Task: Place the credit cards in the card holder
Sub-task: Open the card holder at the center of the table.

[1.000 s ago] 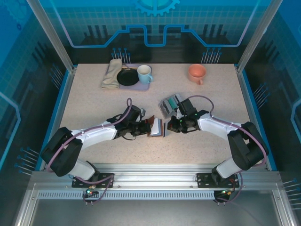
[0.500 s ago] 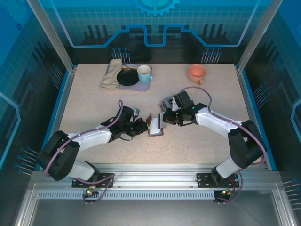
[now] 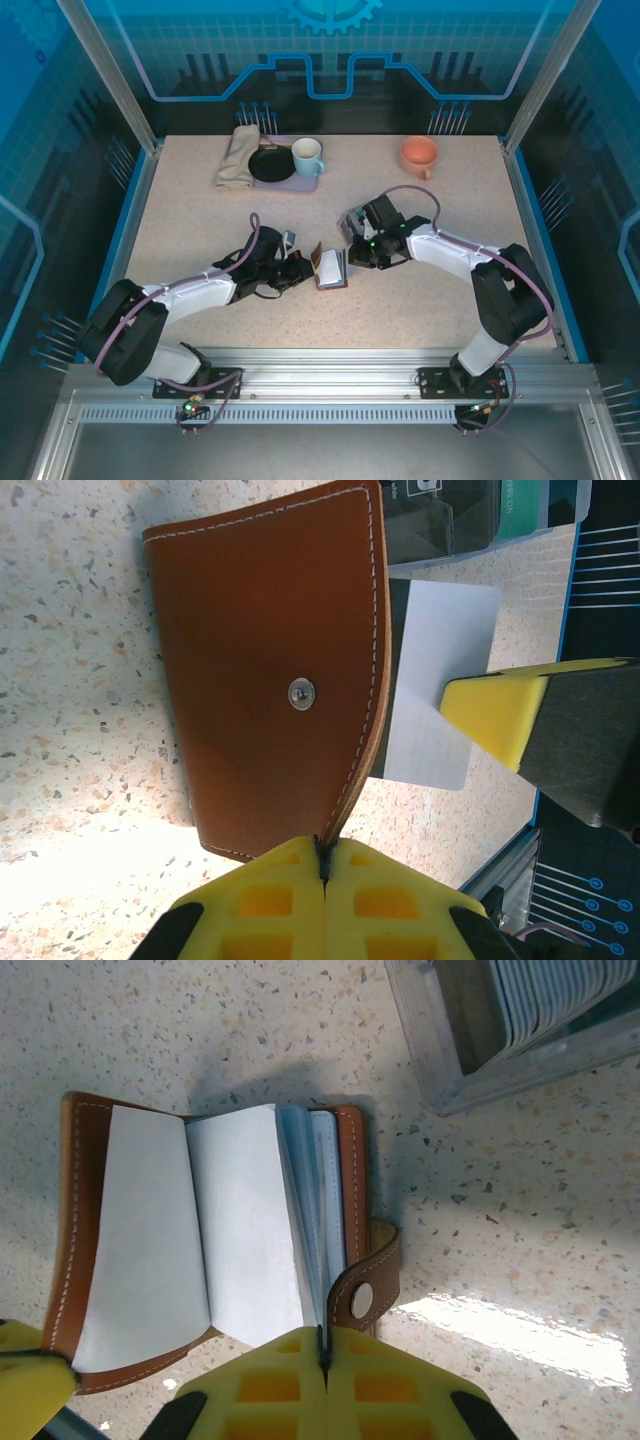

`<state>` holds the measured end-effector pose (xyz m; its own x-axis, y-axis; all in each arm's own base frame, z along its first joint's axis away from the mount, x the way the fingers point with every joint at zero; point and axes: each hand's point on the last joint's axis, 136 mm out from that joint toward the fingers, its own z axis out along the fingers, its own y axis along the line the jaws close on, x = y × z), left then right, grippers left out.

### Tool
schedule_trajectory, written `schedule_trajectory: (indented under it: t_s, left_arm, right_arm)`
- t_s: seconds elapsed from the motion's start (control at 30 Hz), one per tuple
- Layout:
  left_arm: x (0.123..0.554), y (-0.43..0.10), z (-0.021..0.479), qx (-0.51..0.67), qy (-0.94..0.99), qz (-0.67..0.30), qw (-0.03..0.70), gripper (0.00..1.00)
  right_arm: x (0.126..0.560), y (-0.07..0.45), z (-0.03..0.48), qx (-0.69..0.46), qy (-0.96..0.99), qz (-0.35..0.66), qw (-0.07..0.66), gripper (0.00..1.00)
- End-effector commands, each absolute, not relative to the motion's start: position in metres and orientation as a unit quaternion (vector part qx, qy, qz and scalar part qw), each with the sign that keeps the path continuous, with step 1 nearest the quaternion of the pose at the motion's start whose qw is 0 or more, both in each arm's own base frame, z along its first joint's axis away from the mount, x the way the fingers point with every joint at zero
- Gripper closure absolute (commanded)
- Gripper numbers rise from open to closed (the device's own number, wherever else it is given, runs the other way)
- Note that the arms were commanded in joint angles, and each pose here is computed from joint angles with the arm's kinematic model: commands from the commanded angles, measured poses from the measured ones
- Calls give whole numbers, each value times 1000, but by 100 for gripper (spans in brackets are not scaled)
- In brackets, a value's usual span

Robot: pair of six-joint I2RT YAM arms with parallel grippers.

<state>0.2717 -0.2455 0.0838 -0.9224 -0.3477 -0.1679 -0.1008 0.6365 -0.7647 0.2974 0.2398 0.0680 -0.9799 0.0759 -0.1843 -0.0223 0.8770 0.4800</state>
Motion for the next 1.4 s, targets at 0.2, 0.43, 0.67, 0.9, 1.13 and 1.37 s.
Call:
schedule_trajectory:
  t_s: [0.2,0.43,0.67,0.9,1.13,1.37]
  left_arm:
    - [262,-239,77,-140,896,-402,130,100]
    - [262,-240,77,-140,895,-403,130,100]
    - [263,-239,77,-141,895,-402,131,100]
    - [262,-238,76,-140,897,-399,130,100]
    - [262,-239,77,-139,896,-401,130,100]
    - [262,-239,78,-139,896,-401,131,100]
  right_arm:
    - [296,257,61,-6,963,257,82,100]
    - [297,262,66,-6,957,277,83,100]
    - [300,253,68,-5,964,248,92,100]
    - [298,241,80,-22,968,224,108,100]
    - [297,246,68,-21,969,227,93,100]
    - [297,248,55,-21,973,215,82,100]
